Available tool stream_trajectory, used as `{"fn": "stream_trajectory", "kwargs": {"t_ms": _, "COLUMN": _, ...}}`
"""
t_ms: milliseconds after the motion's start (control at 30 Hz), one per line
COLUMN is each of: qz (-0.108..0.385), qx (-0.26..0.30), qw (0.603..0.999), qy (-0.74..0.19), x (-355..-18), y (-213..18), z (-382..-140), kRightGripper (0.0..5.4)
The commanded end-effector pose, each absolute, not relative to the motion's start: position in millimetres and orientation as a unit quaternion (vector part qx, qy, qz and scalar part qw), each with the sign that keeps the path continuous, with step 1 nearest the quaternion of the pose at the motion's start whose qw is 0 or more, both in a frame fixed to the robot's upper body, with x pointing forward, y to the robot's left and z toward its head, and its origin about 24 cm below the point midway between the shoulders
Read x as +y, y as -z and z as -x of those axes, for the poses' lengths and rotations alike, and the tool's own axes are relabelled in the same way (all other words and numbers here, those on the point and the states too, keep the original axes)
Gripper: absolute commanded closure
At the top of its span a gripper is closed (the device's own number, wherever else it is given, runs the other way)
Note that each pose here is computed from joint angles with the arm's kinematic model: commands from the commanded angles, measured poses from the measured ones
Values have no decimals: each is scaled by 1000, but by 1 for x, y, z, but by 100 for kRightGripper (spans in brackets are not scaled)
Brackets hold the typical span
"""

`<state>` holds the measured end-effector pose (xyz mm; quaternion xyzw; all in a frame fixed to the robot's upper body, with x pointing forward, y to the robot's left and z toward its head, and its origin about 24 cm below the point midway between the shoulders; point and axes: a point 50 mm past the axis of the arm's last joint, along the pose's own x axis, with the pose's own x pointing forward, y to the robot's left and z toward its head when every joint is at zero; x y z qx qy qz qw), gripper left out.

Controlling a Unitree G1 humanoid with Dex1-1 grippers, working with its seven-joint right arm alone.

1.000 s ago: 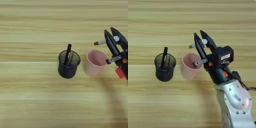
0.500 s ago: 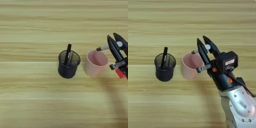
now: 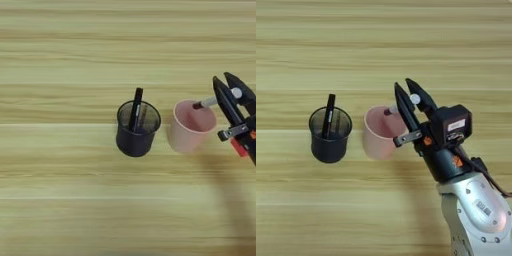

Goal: Move the objects on the table

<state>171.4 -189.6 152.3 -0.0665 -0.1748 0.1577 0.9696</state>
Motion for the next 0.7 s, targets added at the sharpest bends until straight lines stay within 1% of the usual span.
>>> {"fn": "stream_trajectory", "kwargs": {"t_ms": 33, "qz": 83, "qx": -193, "qw": 965, "qy": -154, "x": -190, "y": -159, "z": -175, "kRightGripper": 467}}
{"fn": "stream_trajectory", "kwargs": {"t_ms": 400, "qz": 80, "qx": -162, "qw": 972, "qy": -151, "x": -191, "y": -144, "z": -184, "kRightGripper": 467}}
{"fn": "stream_trajectory", "kwargs": {"t_ms": 700, "qz": 78, "qx": -148, "qw": 973, "qy": -159, "x": -189, "y": -138, "z": -188, "kRightGripper": 467}}
